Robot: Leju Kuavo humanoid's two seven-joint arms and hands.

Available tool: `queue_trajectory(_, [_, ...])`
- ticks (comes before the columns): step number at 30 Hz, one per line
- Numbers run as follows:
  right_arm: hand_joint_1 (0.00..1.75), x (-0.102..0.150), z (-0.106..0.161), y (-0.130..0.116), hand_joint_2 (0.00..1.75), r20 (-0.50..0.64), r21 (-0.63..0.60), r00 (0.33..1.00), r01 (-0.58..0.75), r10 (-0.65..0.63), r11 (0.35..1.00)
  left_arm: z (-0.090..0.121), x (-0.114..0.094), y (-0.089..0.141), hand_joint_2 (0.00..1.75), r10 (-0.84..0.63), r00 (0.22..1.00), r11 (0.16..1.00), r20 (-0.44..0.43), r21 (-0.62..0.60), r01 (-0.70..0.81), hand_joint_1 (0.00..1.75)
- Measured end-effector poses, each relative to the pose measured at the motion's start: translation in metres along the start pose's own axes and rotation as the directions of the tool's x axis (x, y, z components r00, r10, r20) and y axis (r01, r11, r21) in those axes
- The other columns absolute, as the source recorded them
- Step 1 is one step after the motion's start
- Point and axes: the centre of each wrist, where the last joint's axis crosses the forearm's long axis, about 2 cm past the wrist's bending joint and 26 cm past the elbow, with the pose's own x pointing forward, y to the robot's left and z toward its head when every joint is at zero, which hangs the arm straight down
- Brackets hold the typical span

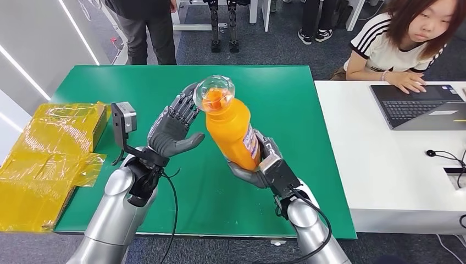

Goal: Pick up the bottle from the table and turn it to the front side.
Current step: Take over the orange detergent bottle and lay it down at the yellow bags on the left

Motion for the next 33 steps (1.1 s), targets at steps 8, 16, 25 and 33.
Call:
queue_trajectory(8, [1.75,-0.016,0.000,-0.031,1.75,-0.029,-0.118,1.000,-0.007,0.004,0.993,-0.022,0.016,0.017,1.75,-0.082,0.996,0.997,0.019,-0.010,0.082,0.00])
queue_trajectory(16, [1.75,-0.022,0.020,-0.084,1.75,-0.044,-0.282,0.999,-0.012,0.000,0.959,-0.021,0.018,0.041,1.75,-0.146,0.989,0.988,-0.011,0.047,0.146,0.00])
queue_trajectory(25, [1.75,-0.027,0.031,-0.093,1.75,-0.087,-0.277,0.996,-0.048,0.024,0.960,-0.036,0.019,0.045,1.75,-0.173,0.985,0.984,0.005,0.045,0.173,0.00])
queue_trajectory(33, [1.75,-0.044,0.003,-0.042,1.75,-0.164,-0.145,0.986,-0.022,-0.003,0.989,-0.056,0.017,0.010,1.75,-0.085,0.996,0.995,0.005,-0.059,0.085,0.00])
